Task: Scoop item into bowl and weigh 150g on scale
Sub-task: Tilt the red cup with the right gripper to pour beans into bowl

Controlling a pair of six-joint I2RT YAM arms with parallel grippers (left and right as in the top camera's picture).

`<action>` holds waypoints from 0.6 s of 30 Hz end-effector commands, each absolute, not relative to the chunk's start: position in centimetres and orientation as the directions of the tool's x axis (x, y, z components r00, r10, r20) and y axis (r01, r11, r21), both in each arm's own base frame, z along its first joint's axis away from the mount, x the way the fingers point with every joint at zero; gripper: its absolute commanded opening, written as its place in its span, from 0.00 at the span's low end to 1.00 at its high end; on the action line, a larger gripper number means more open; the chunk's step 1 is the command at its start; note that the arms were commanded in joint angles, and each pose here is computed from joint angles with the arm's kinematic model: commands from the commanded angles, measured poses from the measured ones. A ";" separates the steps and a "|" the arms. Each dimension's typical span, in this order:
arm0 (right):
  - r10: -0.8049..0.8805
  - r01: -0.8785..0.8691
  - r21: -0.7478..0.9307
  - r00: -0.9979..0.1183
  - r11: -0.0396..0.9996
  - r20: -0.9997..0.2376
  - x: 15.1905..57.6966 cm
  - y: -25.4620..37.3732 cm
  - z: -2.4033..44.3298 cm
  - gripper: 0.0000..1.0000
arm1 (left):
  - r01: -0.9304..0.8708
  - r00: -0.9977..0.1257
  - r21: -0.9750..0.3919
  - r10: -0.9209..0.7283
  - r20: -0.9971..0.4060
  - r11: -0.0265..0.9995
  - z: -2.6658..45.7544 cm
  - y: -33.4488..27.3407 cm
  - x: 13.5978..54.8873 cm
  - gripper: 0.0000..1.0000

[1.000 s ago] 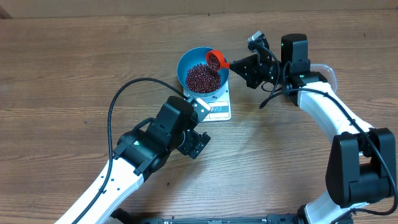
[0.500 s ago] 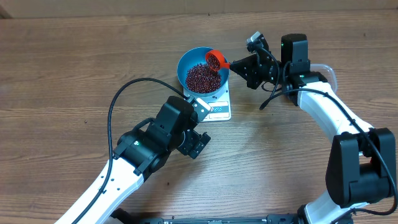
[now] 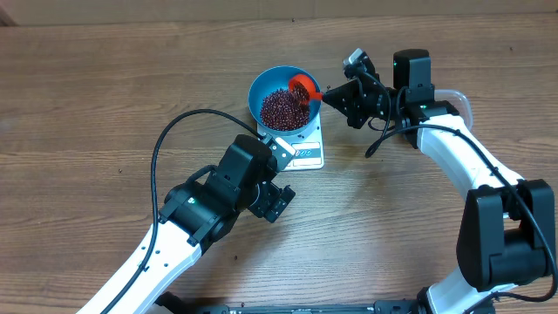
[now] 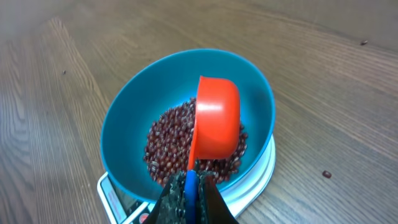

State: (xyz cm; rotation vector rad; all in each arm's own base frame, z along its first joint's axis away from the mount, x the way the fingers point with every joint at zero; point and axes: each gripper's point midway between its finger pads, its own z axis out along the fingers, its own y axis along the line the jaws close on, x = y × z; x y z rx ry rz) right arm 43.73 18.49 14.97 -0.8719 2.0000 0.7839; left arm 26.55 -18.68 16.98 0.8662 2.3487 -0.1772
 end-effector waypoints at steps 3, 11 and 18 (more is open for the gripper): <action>-0.339 -0.821 0.179 -0.409 0.542 -0.847 43.2 18.5 14.4 0.04 | 0.629 -0.587 0.097 0.553 -0.591 0.771 16.7 -18.6 26.7 0.99; -0.348 -0.827 0.167 -0.396 0.536 -0.850 43.2 18.5 14.4 0.04 | 0.629 -0.587 0.097 0.553 -0.591 0.771 16.7 -18.6 26.7 0.99; -0.359 -0.836 0.150 -0.380 0.529 -0.852 43.2 18.5 14.4 0.04 | 0.629 -0.587 0.097 0.553 -0.591 0.771 16.7 -18.6 26.7 1.00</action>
